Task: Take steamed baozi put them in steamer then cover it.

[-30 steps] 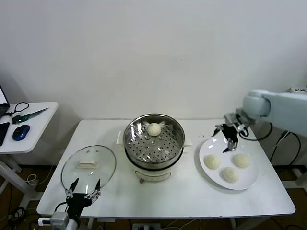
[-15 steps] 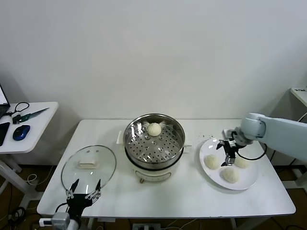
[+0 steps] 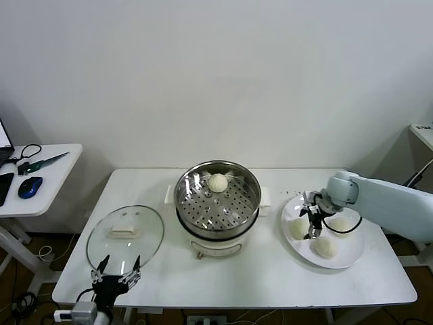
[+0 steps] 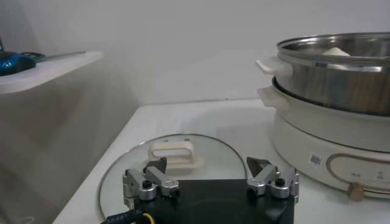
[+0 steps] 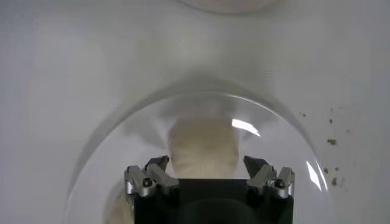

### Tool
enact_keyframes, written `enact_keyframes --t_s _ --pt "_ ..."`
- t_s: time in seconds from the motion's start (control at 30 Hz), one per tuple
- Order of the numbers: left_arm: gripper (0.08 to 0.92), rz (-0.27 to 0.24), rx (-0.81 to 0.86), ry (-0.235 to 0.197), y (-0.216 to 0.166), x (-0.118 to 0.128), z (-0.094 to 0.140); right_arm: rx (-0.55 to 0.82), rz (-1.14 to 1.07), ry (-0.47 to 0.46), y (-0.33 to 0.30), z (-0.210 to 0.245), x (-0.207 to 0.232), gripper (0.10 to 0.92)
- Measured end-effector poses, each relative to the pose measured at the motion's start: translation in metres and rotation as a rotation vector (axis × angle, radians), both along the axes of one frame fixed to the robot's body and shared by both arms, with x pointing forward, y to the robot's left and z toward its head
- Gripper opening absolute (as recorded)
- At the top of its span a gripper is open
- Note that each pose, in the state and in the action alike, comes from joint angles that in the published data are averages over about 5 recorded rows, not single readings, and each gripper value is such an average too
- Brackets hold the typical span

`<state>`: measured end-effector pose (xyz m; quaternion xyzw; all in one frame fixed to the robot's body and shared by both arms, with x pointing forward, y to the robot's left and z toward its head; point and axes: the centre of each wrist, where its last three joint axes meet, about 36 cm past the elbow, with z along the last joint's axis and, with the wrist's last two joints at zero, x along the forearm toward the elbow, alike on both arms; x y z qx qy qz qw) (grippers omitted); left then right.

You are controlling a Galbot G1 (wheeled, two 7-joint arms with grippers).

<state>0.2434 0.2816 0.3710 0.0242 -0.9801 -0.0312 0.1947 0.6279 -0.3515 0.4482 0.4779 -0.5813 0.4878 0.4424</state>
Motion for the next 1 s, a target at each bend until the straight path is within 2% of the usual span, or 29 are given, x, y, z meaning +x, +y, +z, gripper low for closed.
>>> enact_keyframes --t_s 0.17,0.33,0.47,0.6,0.73,0.87,1.0 --pt "0.823 0.001 0.001 0.001 0.000 0.000 0.000 0.005 -0.003 0.006 0.001 -0.001 0.000 0.680" --pt "0.823 0.000 0.002 -0.001 0.000 0.000 0.002 0.017 -0.003 0.011 -0.001 0.011 0.002 0.654" --pt "0.823 -0.005 0.002 -0.002 -0.001 0.000 0.003 0.026 0.010 0.000 0.001 0.039 0.011 0.653" --pt "0.823 -0.012 0.001 -0.003 -0.003 0.001 0.003 0.030 0.039 -0.026 0.009 0.090 0.026 0.653" --pt "0.823 -0.018 0.000 -0.006 -0.005 0.003 0.004 0.051 0.070 -0.069 0.029 0.160 0.040 0.653" --pt "0.823 -0.025 0.002 -0.010 -0.005 0.004 0.005 0.100 0.110 -0.118 0.067 0.229 0.044 0.653" --pt "0.823 -0.028 0.004 -0.021 -0.005 0.005 0.008 0.149 0.160 -0.143 0.118 0.273 0.037 0.653"
